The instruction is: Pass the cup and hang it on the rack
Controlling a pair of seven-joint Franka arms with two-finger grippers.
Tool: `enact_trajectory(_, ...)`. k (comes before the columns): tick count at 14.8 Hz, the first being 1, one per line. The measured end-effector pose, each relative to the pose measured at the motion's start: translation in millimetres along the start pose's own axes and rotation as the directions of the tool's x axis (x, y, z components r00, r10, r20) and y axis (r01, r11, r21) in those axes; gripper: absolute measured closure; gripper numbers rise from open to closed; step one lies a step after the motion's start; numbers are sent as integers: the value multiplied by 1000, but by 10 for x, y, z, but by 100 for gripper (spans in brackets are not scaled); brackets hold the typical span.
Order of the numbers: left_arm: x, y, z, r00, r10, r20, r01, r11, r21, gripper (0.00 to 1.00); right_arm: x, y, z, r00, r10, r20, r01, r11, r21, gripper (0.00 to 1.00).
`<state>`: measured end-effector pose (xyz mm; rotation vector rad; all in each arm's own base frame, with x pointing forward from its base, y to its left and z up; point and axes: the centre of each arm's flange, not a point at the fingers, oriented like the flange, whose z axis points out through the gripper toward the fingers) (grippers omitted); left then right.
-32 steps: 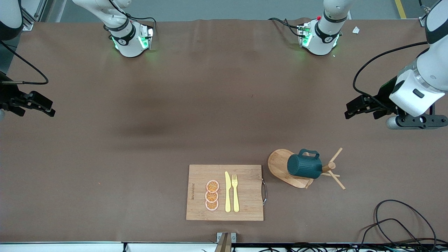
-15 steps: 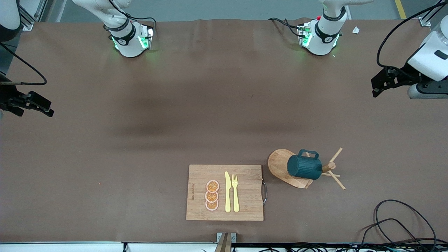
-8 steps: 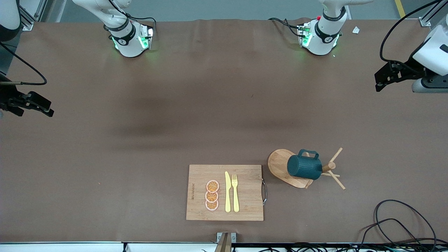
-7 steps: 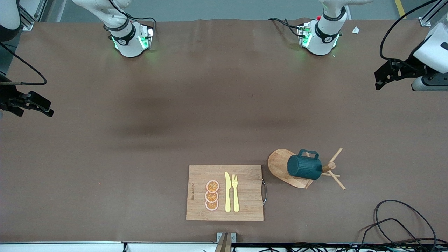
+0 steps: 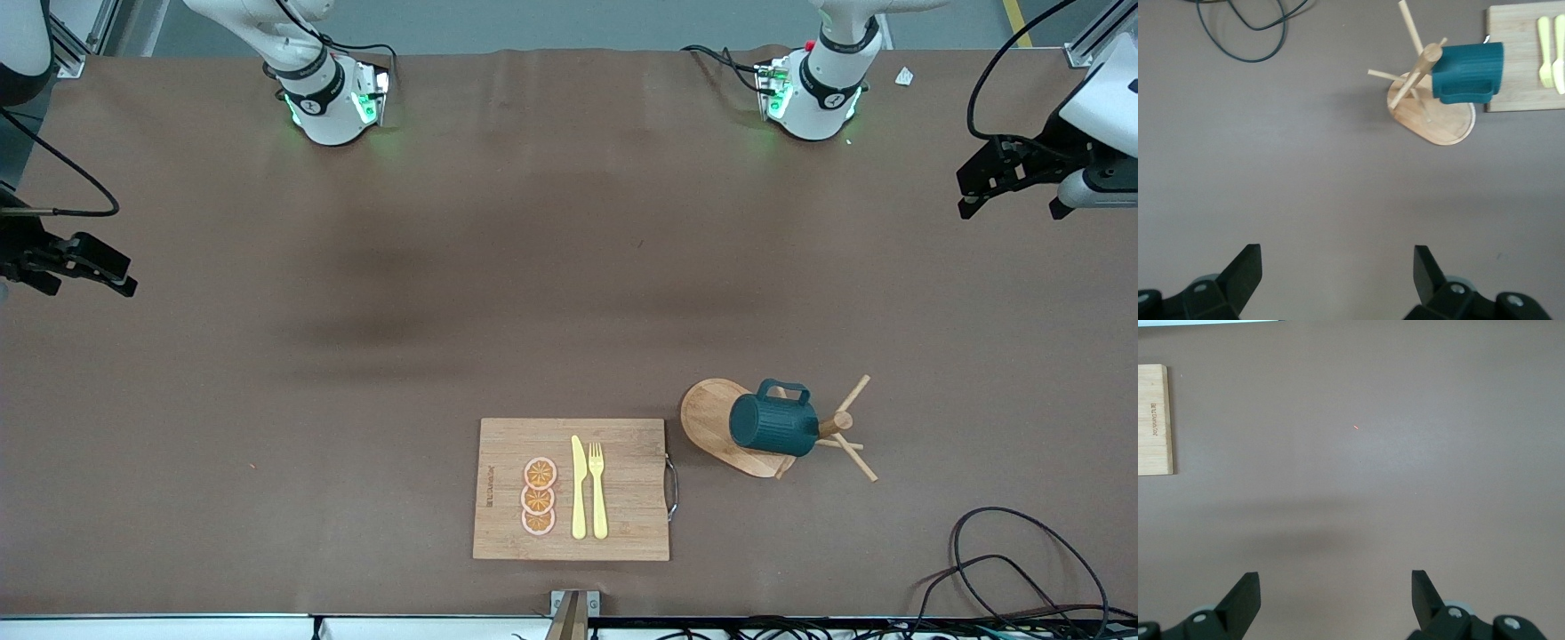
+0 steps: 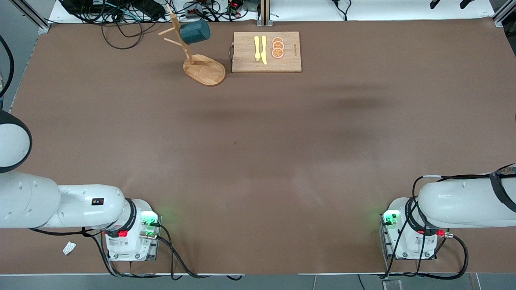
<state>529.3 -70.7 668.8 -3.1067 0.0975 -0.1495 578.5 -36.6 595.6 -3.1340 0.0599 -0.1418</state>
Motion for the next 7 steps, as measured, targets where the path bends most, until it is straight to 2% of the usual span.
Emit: enact_trajectory(7, 4, 13, 19, 1000, 0, 1, 0, 1000, -24, 0, 0, 1, 0, 1000, 0, 0, 0, 1000, 0, 0)
